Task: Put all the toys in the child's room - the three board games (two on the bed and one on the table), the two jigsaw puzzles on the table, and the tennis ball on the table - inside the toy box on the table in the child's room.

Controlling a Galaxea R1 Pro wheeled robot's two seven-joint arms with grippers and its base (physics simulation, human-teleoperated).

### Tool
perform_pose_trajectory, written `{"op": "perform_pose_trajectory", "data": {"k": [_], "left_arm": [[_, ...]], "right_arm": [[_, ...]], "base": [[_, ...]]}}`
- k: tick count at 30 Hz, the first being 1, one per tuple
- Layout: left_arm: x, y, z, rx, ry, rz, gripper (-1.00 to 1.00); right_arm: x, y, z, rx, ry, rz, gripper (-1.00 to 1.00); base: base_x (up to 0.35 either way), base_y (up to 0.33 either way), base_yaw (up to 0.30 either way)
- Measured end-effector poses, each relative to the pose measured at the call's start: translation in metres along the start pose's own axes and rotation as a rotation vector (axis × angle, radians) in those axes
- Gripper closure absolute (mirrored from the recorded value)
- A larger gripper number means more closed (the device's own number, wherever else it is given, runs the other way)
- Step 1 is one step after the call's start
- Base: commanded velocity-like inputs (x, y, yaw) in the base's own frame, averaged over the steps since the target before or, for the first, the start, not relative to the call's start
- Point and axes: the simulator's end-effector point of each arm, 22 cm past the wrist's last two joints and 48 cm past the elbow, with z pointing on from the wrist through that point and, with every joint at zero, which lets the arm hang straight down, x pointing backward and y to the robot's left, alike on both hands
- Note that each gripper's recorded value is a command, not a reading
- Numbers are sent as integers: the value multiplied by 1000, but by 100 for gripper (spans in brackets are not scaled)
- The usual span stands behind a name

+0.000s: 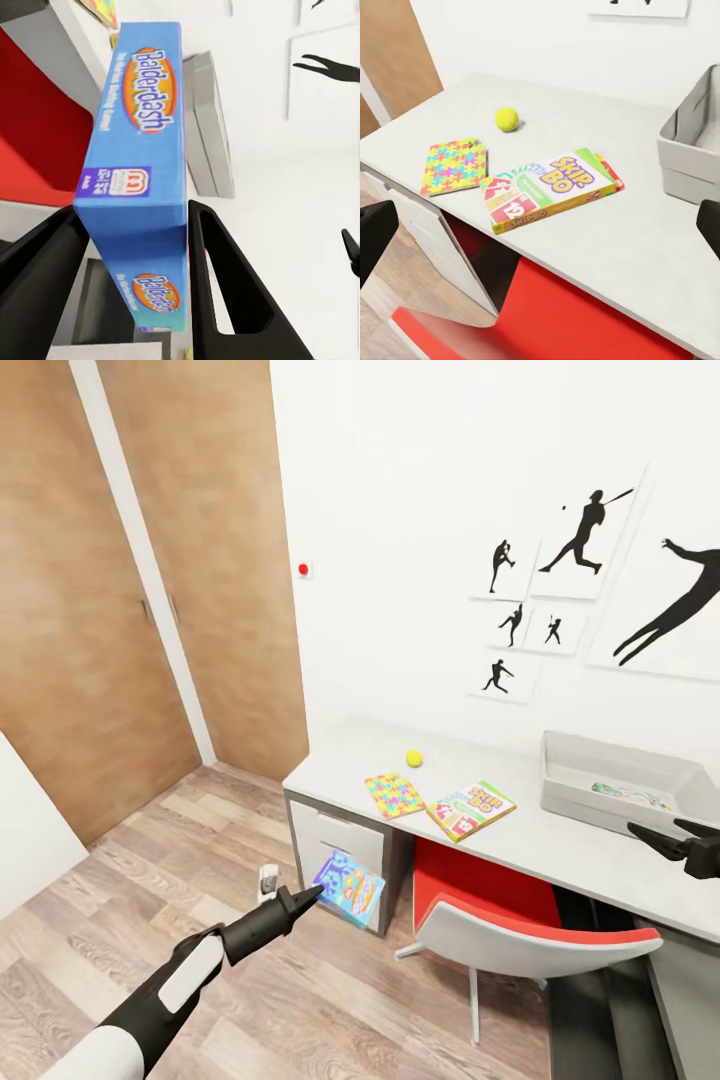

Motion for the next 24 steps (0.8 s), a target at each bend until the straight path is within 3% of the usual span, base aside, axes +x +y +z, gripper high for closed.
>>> {"op": "perform_pose_trajectory", "data": {"k": [5,8,10,12,20,24], "left_arm": [[-4,-3,1,3,-5,8,100],[-17,-29,11,48,0,37,100],[-26,-61,22,104,26,58,100],[-25,-81,28,119,60,86,100],[-19,-158,59,78,176,202,100],[-17,-179,67,73,199,233,100]], "right_arm": [[4,1,-1,-1,5,-2,-100],[4,-2,-3,6,1,3,-100],[2,-3,-4,9,-3,5,-100],[2,-4,-4,10,-4,5,-100],[-1,-6,-6,16,-11,7,-100],[-3,-12,-11,32,-23,18,-100]], "base": [[195,171,-2],[312,121,-14],[333,47,-73],[339,22,-44],[344,6,-59],[345,2,-237]]}}
